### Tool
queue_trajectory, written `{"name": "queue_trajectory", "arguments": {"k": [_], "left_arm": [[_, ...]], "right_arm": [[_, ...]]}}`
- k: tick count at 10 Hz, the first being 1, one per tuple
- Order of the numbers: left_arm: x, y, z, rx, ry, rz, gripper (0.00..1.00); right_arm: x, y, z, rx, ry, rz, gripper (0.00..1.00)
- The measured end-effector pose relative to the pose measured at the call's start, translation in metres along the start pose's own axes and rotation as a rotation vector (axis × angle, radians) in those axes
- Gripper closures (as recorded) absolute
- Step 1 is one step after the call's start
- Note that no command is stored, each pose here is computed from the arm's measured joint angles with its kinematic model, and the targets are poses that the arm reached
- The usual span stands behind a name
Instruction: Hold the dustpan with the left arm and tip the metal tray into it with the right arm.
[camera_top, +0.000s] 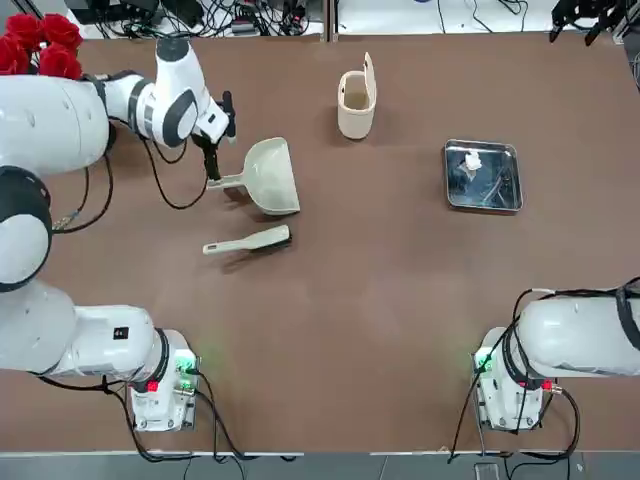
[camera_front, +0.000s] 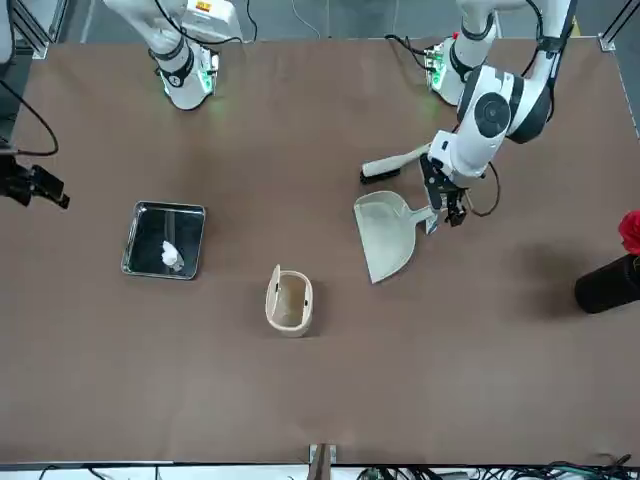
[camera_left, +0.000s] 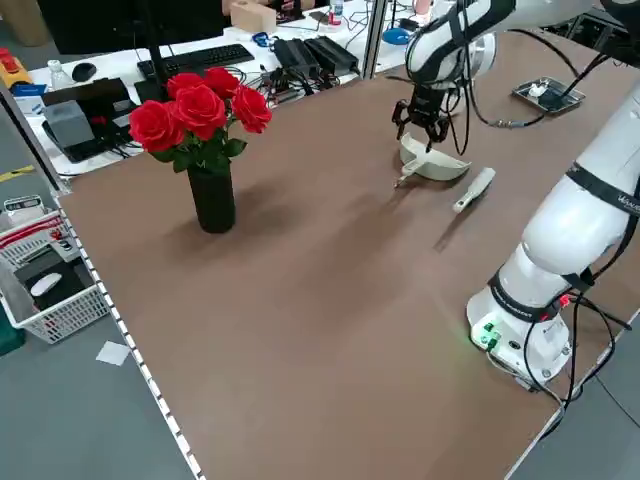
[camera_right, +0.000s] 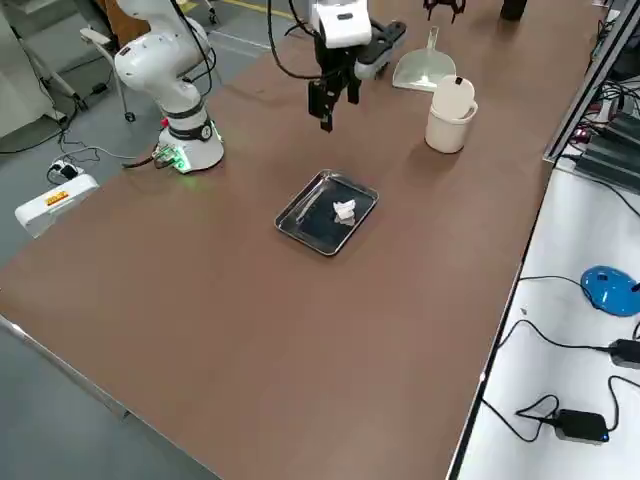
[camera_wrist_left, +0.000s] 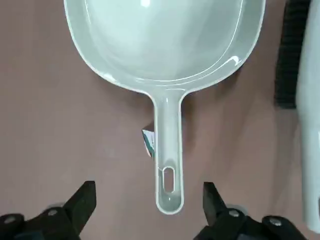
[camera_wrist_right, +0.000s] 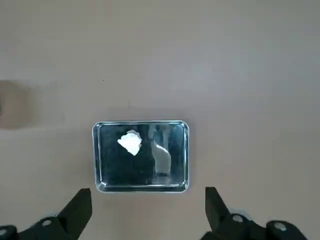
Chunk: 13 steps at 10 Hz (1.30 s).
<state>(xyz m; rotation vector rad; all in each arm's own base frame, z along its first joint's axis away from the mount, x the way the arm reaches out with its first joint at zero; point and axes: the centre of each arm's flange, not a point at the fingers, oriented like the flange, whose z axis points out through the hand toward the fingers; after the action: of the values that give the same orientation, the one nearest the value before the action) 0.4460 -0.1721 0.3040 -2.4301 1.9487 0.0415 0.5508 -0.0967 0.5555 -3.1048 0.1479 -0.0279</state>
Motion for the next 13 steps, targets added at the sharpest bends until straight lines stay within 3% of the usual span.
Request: {"name": "queue_trajectory", "arguments": {"k": [4, 7, 9, 11, 13], "left_arm": [[-0.002, -0.001, 0.031, -0.017, -0.006, 0.023, 0.05], [-0.003, 0.002, 0.044, -0.039, -0.016, 0.033, 0.06], [-0.006, 0.005, 0.049, -0.04, -0.019, 0.036, 0.06], [-0.013, 0.008, 0.055, -0.04, -0.017, 0.026, 0.08], [-0.018, 0.009, 0.059, -0.047, -0.02, 0.009, 0.1]], "right_arm": [[0.017, 0.065, 0.061, 0.0, -0.042, 0.025, 0.0], [0.031, 0.087, 0.139, -0.01, -0.001, -0.009, 0.0], [0.019, 0.094, 0.185, 0.0, 0.003, -0.006, 0.0], [0.006, 0.103, 0.224, 0.062, -0.027, -0.024, 0.0], [-0.003, 0.113, 0.273, 0.059, -0.012, -0.051, 0.0]]}}
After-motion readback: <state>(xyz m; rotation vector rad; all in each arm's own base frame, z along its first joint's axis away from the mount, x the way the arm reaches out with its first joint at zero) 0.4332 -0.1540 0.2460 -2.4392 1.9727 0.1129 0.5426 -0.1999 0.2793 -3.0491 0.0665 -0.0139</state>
